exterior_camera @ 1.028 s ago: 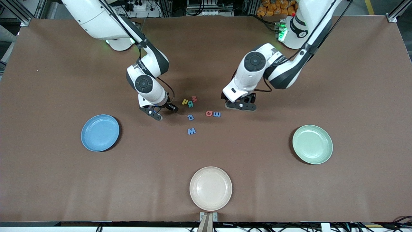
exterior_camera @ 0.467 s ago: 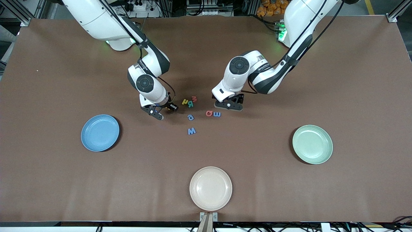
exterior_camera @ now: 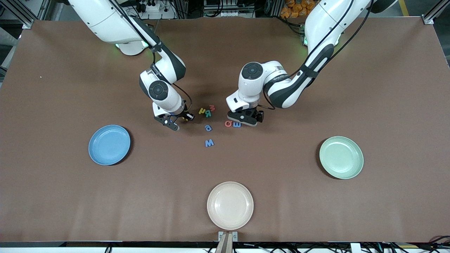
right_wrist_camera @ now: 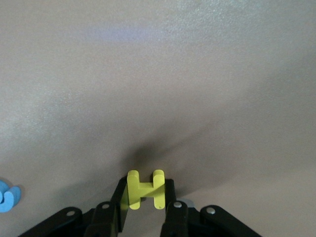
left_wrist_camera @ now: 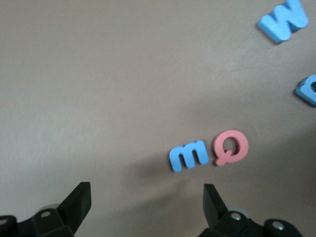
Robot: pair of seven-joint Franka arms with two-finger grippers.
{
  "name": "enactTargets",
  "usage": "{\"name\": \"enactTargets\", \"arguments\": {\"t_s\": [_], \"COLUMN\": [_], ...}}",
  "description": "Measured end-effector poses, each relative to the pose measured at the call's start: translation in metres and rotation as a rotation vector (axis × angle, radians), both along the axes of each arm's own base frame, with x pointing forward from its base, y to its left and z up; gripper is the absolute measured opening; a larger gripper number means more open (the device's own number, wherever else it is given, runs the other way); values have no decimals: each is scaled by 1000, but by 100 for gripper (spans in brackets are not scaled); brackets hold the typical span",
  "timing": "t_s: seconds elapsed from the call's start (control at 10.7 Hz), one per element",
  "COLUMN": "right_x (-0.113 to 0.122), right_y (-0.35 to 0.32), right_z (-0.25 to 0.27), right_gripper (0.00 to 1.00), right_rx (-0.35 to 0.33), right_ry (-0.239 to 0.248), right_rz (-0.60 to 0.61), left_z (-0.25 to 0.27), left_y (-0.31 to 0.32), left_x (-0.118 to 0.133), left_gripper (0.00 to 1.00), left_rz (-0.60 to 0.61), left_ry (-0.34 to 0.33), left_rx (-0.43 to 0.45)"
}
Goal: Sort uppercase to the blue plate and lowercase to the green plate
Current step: 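Carry the H to the blue plate while the left gripper grasps blue m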
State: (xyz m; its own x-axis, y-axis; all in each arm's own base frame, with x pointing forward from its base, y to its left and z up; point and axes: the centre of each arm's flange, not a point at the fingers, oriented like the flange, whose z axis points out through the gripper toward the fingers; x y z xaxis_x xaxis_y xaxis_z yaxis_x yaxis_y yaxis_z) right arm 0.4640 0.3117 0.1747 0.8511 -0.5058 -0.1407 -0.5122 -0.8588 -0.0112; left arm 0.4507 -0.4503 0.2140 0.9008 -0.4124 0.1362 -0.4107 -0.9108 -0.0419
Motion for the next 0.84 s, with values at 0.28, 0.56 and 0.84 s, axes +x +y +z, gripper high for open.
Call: {"name": "enactTargets", "arguments": {"t_s": [0.28, 0.56, 0.84], "right_x": [0, 8, 48], "right_y": [0, -8, -35], "right_z": [0, 2, 30], "right_gripper": [33, 33, 33], "right_rx": [4, 11, -21], "right_ry": [-2, -13, 30], "right_rz": [45, 124, 206], "left_z": [-13, -24, -26], "left_y": [-27, -24, -23], "left_x": [-7, -6, -4], "left_gripper": [100, 100, 100], "left_rz": [-205, -451, -676], "left_ry": [4, 13, 8], "left_rx": [7, 46, 79]}}
